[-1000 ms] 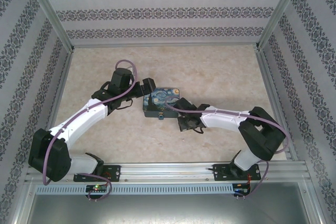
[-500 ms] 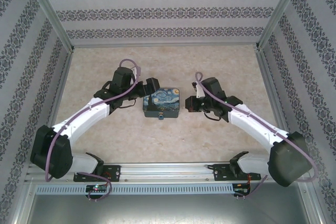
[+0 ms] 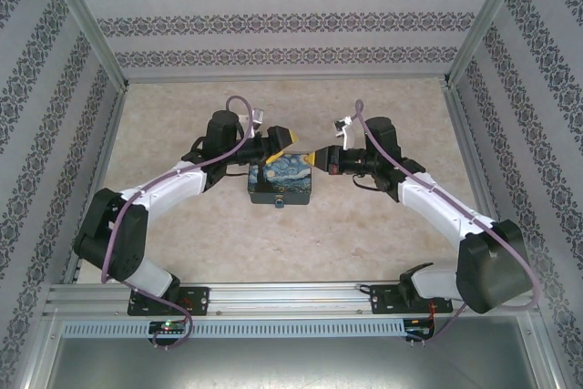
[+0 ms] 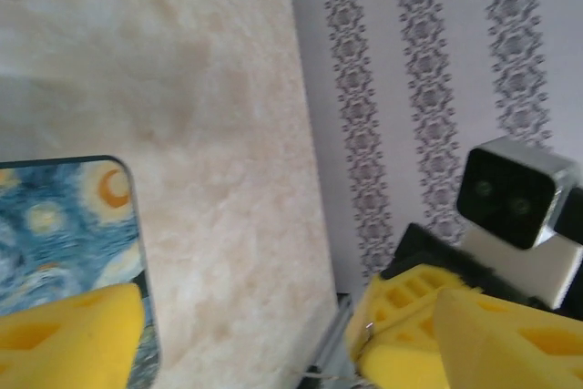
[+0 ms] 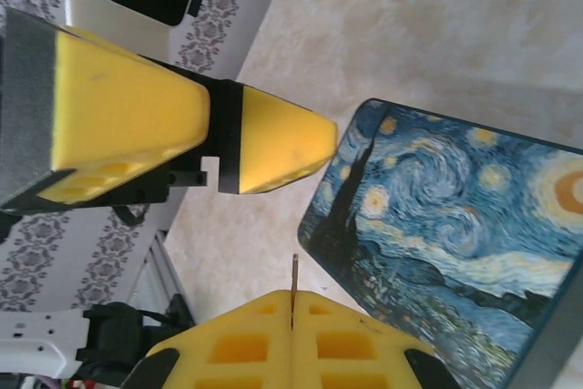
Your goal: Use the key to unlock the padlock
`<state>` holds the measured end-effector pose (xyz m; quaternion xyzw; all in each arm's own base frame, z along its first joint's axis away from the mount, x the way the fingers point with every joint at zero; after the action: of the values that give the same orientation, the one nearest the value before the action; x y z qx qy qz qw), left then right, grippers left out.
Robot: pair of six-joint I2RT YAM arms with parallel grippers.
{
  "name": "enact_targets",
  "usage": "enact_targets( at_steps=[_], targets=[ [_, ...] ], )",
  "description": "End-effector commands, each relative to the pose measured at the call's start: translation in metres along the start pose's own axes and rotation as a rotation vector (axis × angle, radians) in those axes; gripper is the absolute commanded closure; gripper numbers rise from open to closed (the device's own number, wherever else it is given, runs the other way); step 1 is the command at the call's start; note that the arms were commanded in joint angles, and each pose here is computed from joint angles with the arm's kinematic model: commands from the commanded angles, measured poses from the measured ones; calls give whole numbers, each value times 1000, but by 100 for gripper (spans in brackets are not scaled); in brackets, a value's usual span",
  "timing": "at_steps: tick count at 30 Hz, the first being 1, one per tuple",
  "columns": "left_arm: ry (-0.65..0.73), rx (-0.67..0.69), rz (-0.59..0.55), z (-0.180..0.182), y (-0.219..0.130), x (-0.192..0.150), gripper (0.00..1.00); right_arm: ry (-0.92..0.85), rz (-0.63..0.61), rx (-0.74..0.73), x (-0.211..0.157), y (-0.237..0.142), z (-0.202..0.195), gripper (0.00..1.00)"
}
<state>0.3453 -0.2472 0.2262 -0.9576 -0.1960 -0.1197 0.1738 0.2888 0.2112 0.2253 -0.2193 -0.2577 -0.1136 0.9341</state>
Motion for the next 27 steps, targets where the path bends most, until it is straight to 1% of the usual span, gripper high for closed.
enact_targets(
  at_steps=[1, 3, 5, 9, 10, 22, 25, 27],
  targets=[
    [19, -133, -8, -27, 3, 7, 27, -28, -35, 90, 16, 1, 17, 100],
    [19, -145, -2, -28, 6, 5, 36, -17, -41, 105, 17, 3, 18, 100],
    [16, -155, 1, -29, 8, 3, 41, -7, -50, 128, 19, 4, 18, 100],
    [11, -182, 2, -34, 12, 1, 59, 9, -63, 157, 21, 6, 19, 100],
    [12, -185, 4, -34, 12, 0, 60, 13, -63, 156, 21, 7, 18, 100],
    [10, -204, 14, -38, 23, -5, 62, 32, -69, 168, 24, 10, 15, 100],
    [8, -203, 12, -37, 25, -6, 64, 34, -67, 167, 23, 11, 14, 100],
    [8, -206, 10, -38, 26, -5, 68, 35, -65, 168, 22, 11, 14, 100]
  ],
)
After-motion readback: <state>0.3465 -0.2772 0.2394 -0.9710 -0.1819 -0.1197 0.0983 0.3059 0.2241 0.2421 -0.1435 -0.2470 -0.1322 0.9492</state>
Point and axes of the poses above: each hand's point on the last joint's axis, 136 mm out from that joint toward the fingers, its own y axis out along the fingers, its own z axis along the line the jaws close on, x = y × z, the point moved 4 cm from there along -y, back along the fingers
